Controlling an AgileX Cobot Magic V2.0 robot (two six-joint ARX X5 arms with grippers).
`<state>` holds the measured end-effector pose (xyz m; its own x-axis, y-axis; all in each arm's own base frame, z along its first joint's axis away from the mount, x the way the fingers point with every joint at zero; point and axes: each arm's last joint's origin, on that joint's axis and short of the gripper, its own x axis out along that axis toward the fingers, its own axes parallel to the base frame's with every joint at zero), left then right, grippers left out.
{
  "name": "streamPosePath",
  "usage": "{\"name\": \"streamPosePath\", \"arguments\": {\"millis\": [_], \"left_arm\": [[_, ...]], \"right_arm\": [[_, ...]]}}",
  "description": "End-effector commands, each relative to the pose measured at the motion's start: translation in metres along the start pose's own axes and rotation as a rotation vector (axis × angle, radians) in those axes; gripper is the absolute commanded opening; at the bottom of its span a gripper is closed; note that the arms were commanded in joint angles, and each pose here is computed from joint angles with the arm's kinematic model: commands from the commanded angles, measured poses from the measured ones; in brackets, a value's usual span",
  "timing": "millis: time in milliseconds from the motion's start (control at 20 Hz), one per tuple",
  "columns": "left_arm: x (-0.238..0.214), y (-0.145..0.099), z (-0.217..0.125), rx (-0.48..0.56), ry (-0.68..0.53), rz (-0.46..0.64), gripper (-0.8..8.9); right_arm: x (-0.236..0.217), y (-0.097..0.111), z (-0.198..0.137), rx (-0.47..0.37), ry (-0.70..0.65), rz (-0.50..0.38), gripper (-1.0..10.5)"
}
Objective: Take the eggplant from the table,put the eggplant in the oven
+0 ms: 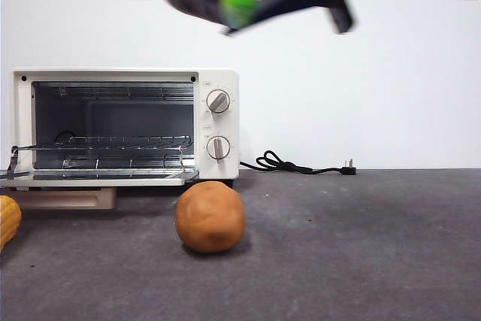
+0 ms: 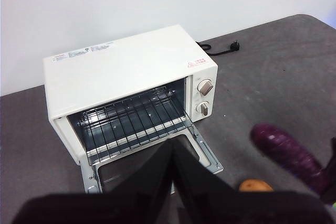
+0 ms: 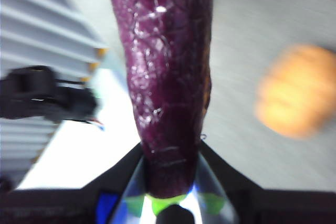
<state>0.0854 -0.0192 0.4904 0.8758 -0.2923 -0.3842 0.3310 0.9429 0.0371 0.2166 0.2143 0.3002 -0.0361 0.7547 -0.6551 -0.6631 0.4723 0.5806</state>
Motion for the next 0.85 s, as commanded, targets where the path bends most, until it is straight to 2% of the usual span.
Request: {"name": "streamPosePath", "arguments": {"millis": [50,150,300,550,850], "left_arm": [[-0.001,0.000,0.000,0.013,-0.006,-0.003,-0.05],[-0.001,0.000,0.000,0.012,-0.005,-0.003,-0.05],[-0.001,0.000,0.000,0.012,-0.003,-0.004,-0.05],[-0.001,0.000,0.000,0.012,-0.002,-0.004,-0.05],[-0.004,-0.001,-0.001,0.013,-0.009,-0.004,-0.05]], "right_arm": [[0.028,-0.002,0.012,0.033,0.047,0.054,-0.1],[0.053,-0.007,0.025,0.053,0.081,0.096,-0.1],[0.090,-0.021,0.049,0.127,0.099,0.219,-0.1],[0.137,-0.041,0.093,0.251,0.065,0.345,-0.1],[0.176,-0.062,0.135,0.449,-0.018,0.410,-0.1]]}}
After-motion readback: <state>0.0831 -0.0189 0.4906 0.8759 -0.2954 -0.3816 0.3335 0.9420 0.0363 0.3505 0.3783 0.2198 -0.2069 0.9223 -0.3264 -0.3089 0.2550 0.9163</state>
